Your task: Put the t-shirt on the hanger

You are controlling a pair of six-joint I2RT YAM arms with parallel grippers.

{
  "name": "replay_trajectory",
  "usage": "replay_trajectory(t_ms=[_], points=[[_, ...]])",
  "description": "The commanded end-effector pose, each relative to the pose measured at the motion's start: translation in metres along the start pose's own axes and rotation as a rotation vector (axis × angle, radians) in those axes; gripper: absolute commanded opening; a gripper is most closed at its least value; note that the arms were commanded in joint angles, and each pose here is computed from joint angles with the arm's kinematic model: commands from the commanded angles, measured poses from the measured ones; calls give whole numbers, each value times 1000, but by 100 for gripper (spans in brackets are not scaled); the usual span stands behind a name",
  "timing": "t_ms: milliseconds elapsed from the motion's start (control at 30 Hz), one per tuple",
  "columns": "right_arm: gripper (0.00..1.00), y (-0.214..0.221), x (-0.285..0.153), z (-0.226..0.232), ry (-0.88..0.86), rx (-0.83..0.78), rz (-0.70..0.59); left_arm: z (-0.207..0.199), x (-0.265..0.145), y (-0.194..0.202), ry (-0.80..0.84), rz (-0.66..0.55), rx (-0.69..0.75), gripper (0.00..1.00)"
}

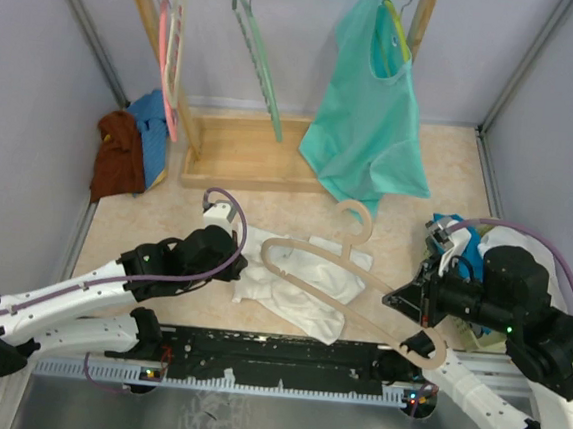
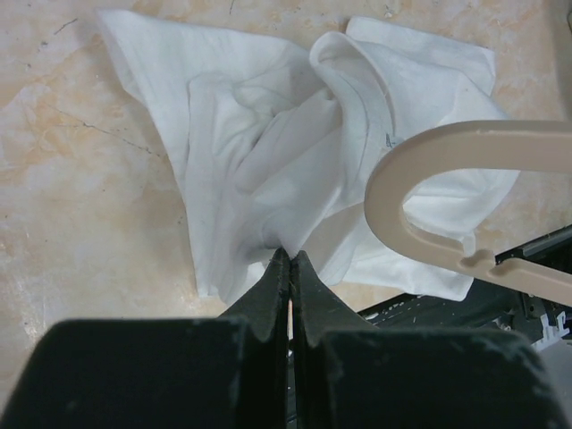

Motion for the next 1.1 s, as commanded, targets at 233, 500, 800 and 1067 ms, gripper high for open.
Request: replay_trajectory(t_ms=[233, 500, 800, 1067], points=[[0, -28, 26, 2, -26, -74, -28, 1, 0, -6, -19, -21, 10, 0], [0, -30, 30, 8, -66, -77, -8, -7, 0, -22, -14, -38, 31, 0], [0, -20, 31, 5, -77, -65, 16, -13, 1, -39, -16, -54, 55, 0], [0, -16, 23, 9, -90, -59, 13, -17, 5, -47, -18, -56, 74, 0]])
Point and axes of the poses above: each gripper's point midway between its finger pads, its own x axis out along the fingers, its own z axis along the line the jaws close on, y = z × x, the point moved 3 cm from there along -x, back along the fingers, and after that the axes turned 11 degrees about x, right-handed, at the moved point
